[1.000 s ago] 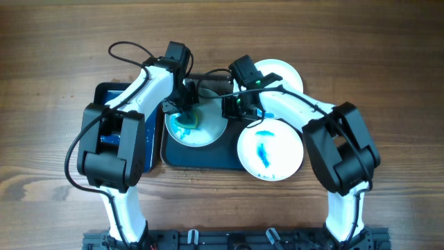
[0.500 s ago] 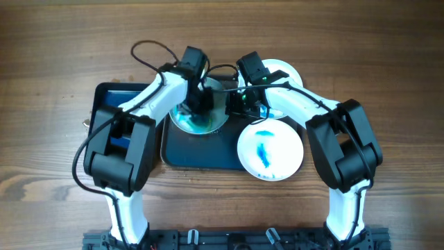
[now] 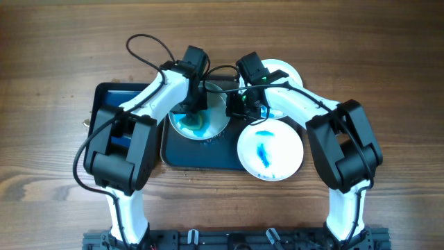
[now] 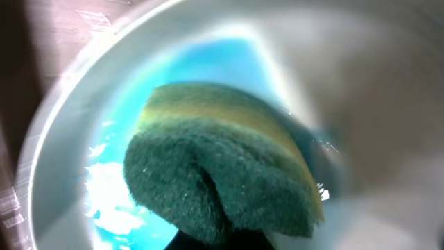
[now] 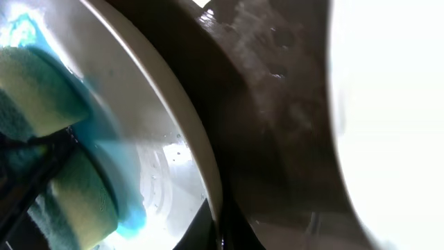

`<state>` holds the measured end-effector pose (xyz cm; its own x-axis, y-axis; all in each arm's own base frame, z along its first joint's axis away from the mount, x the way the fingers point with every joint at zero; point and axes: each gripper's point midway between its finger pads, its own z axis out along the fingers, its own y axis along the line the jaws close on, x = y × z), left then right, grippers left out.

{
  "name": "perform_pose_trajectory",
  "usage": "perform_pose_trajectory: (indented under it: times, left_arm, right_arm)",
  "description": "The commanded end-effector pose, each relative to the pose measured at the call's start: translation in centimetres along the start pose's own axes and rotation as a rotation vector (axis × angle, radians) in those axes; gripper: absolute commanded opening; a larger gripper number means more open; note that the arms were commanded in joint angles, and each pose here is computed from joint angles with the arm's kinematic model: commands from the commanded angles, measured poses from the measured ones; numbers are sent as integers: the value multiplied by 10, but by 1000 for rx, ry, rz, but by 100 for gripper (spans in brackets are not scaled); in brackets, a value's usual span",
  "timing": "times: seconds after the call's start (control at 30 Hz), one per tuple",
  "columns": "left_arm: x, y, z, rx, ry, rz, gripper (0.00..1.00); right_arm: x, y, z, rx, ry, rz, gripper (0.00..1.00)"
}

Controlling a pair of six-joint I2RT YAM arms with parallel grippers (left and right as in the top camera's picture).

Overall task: Clean dirty plates on tray and stack at the side
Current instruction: 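Scrub the left plate with the sponge while the right gripper holds it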

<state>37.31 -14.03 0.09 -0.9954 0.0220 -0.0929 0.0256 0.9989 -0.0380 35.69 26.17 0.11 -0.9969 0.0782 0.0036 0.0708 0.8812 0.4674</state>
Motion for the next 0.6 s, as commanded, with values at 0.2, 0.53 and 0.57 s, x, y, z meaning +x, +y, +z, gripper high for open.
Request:
perform_pose_trajectory:
  times: [0.2,0.53,0.57]
  left_arm:
    - [-20,-46,25,296,-52,-4,4]
    - [-10,64,28,-224,-97,-473,4]
    - [2,64,28,-235,-46,-472,4]
  right_arm:
    - [6,-13,10,49,21,6,4]
    - [14,-23,18,57,33,13,5]
    - [13,-23,18,55,30,12,4]
